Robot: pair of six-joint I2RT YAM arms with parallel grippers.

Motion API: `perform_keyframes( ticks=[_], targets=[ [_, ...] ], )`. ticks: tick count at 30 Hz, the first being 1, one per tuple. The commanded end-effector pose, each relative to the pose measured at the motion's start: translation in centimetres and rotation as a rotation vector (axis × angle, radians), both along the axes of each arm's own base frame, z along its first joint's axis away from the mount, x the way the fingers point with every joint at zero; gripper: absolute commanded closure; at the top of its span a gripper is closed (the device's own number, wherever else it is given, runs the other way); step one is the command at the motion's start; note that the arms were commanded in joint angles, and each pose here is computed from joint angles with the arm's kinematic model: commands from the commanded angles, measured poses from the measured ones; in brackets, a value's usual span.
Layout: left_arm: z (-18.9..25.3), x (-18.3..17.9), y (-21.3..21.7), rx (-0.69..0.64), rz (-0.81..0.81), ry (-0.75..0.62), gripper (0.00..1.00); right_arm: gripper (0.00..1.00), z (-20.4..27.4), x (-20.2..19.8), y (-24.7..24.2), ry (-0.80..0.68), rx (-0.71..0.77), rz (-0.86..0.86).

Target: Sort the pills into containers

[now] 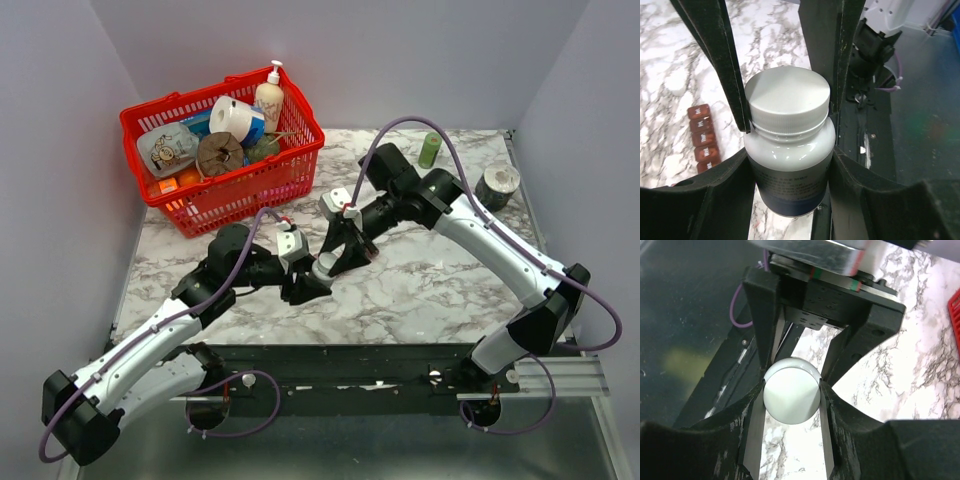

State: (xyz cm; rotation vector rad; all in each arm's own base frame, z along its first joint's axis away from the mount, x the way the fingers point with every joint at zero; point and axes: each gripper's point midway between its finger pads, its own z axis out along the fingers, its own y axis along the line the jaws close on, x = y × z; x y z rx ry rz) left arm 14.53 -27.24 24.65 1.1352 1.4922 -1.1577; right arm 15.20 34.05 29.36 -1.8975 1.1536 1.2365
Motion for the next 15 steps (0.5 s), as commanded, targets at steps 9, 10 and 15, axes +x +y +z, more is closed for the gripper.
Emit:
perform_keyframes(
  ticks=[9, 10, 15],
  targets=[
    [9.8, 8.5, 4.3, -0.280, 0.576, -0.299, 1.00, 0.65, -7.4, 5.0, 1.2, 0.231, -0.285, -0.545],
    [9.9, 9.1, 4.7, -0.288, 0.622, -0.290, 1.00, 0.64, -8.0, 5.5, 1.1, 0.229, -0.292, -0.584],
    [8.1, 8.6, 3.3, -0.239, 0.538, -0.278, 1.00, 0.54, -7.0, 4.5, 2.1, 0.308, -0.260, -0.537]
  ],
)
